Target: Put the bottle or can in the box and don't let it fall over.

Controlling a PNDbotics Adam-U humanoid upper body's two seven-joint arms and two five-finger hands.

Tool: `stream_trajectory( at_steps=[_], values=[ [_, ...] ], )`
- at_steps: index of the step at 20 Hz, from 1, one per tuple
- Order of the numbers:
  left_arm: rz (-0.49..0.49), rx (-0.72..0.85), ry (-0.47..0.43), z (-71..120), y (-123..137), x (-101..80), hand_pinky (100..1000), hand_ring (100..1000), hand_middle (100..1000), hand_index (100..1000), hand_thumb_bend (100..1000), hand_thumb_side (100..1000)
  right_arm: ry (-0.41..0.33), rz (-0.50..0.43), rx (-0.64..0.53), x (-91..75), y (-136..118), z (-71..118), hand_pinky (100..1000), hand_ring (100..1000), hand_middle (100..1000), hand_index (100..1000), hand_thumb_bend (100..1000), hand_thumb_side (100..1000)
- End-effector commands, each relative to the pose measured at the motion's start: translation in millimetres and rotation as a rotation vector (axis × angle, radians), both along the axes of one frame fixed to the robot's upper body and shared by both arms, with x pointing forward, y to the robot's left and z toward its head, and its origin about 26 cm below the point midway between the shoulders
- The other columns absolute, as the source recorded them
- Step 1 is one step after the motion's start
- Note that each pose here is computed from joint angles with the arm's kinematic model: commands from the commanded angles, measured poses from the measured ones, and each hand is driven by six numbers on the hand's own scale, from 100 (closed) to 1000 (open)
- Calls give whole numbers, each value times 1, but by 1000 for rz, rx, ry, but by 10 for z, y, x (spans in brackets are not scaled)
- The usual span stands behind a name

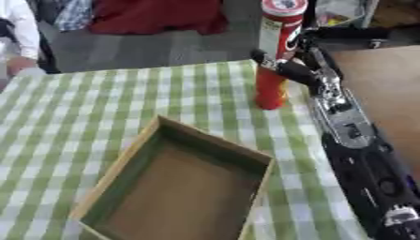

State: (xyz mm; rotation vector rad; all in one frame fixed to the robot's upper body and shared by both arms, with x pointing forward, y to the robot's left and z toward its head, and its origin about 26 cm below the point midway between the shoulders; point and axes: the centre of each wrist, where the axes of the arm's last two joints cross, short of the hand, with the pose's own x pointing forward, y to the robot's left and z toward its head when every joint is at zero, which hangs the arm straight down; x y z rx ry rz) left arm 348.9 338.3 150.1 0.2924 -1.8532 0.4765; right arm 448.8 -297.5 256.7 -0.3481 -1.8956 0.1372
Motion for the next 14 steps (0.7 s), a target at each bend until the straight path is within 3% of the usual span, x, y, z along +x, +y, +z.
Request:
stream_trajectory(
  at_steps=[1, 14],
  values=[
    [-8, 12, -39, 132, 10, -8, 840, 825, 751, 770, 632, 680, -41, -22, -8, 1, -34, 158, 926, 964, 960, 961, 746, 337],
    [-15, 8, -43, 151, -3, -2, 839, 826, 752, 770, 625, 684, -72, -42, 17, 34, -14, 263, 925, 923, 923, 928, 714, 298]
  ],
)
